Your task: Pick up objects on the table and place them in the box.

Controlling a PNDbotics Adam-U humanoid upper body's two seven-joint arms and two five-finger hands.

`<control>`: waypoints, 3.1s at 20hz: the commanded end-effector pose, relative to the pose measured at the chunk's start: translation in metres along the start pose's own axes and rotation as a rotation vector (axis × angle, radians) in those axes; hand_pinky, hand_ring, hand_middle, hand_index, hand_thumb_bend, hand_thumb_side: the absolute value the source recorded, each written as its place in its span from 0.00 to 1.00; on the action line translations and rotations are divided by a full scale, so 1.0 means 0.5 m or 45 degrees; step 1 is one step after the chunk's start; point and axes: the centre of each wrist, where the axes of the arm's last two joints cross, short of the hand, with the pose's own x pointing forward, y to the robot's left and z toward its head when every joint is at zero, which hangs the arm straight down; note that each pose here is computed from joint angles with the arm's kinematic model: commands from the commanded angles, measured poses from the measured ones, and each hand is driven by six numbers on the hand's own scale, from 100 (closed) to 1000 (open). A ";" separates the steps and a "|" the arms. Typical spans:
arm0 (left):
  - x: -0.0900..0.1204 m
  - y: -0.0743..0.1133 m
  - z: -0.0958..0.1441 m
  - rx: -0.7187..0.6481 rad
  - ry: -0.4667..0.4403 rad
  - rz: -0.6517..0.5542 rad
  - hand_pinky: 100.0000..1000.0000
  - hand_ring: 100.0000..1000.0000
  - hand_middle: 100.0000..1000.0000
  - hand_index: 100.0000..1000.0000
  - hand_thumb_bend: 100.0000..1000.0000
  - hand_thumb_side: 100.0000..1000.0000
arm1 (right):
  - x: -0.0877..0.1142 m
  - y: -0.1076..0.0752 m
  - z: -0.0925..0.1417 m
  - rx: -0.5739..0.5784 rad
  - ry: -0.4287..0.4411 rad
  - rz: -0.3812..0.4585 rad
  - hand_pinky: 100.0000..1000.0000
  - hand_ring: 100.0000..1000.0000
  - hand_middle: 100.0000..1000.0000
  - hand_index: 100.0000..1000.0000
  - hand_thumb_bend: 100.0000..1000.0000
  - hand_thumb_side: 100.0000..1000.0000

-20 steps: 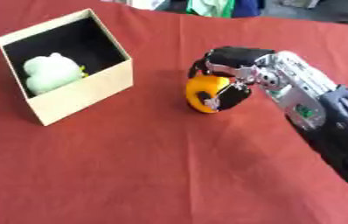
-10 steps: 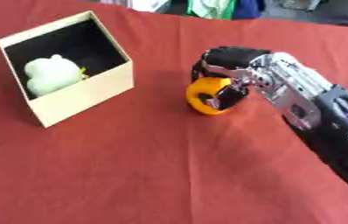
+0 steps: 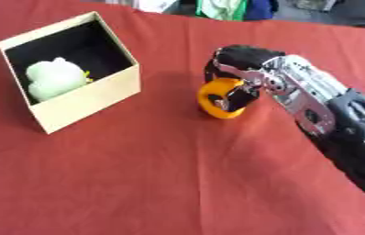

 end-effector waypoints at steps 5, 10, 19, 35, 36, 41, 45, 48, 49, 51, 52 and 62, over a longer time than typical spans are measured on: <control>0.010 0.005 -0.009 -0.014 -0.027 -0.007 0.67 0.77 0.78 0.79 0.01 0.72 | 0.007 -0.068 0.023 -0.128 -0.010 0.085 0.64 0.56 0.03 0.41 0.00 0.00; 0.010 0.006 -0.008 -0.016 -0.024 -0.007 0.67 0.77 0.78 0.79 0.01 0.72 | 0.021 -0.111 0.030 -0.223 -0.034 0.106 0.64 0.55 0.03 0.41 0.00 0.00; 0.010 0.005 -0.007 -0.022 -0.016 -0.005 0.67 0.77 0.78 0.79 0.01 0.72 | 0.059 -0.195 0.017 -0.361 -0.110 0.151 0.64 0.55 0.02 0.40 0.00 0.00; 0.010 0.000 -0.007 -0.034 -0.018 0.018 0.67 0.78 0.78 0.79 0.01 0.72 | 0.183 -0.291 -0.138 -0.423 -0.307 0.010 0.64 0.52 0.02 0.42 0.00 0.00; 0.010 0.000 -0.008 -0.035 -0.018 0.021 0.67 0.78 0.78 0.79 0.01 0.72 | 0.193 -0.292 -0.149 -0.422 -0.316 -0.004 0.64 0.52 0.02 0.43 0.00 0.00; 0.011 -0.005 -0.010 -0.043 -0.021 0.037 0.67 0.78 0.78 0.79 0.01 0.72 | 0.237 -0.286 -0.201 -0.417 -0.344 -0.052 0.64 0.51 0.02 0.43 0.00 0.00; 0.012 -0.010 -0.015 -0.051 -0.031 0.053 0.67 0.78 0.78 0.79 0.00 0.72 | 0.271 -0.265 -0.243 -0.402 -0.351 -0.107 0.63 0.51 0.02 0.44 0.00 0.00; 0.013 -0.012 -0.018 -0.053 -0.039 0.062 0.67 0.78 0.78 0.78 0.01 0.72 | 0.288 -0.244 -0.270 -0.388 -0.354 -0.162 0.63 0.50 0.02 0.44 0.00 0.00; 0.013 -0.013 -0.019 -0.053 -0.042 0.065 0.67 0.78 0.78 0.78 0.01 0.72 | 0.292 -0.237 -0.278 -0.386 -0.351 -0.175 0.63 0.50 0.02 0.44 0.00 0.00; 0.013 -0.014 -0.020 -0.052 -0.046 0.069 0.67 0.78 0.78 0.78 0.01 0.72 | 0.300 -0.222 -0.293 -0.380 -0.350 -0.202 0.63 0.50 0.02 0.45 0.00 0.00; 0.014 -0.015 -0.022 -0.052 -0.049 0.072 0.67 0.78 0.78 0.78 0.01 0.72 | 0.305 -0.215 -0.300 -0.375 -0.349 -0.215 0.63 0.50 0.02 0.45 0.00 0.00; 0.018 -0.019 -0.035 -0.061 -0.089 0.093 0.67 0.78 0.78 0.78 0.01 0.71 | 0.311 -0.107 -0.372 -0.332 -0.275 -0.286 0.63 0.51 0.02 0.46 0.00 0.00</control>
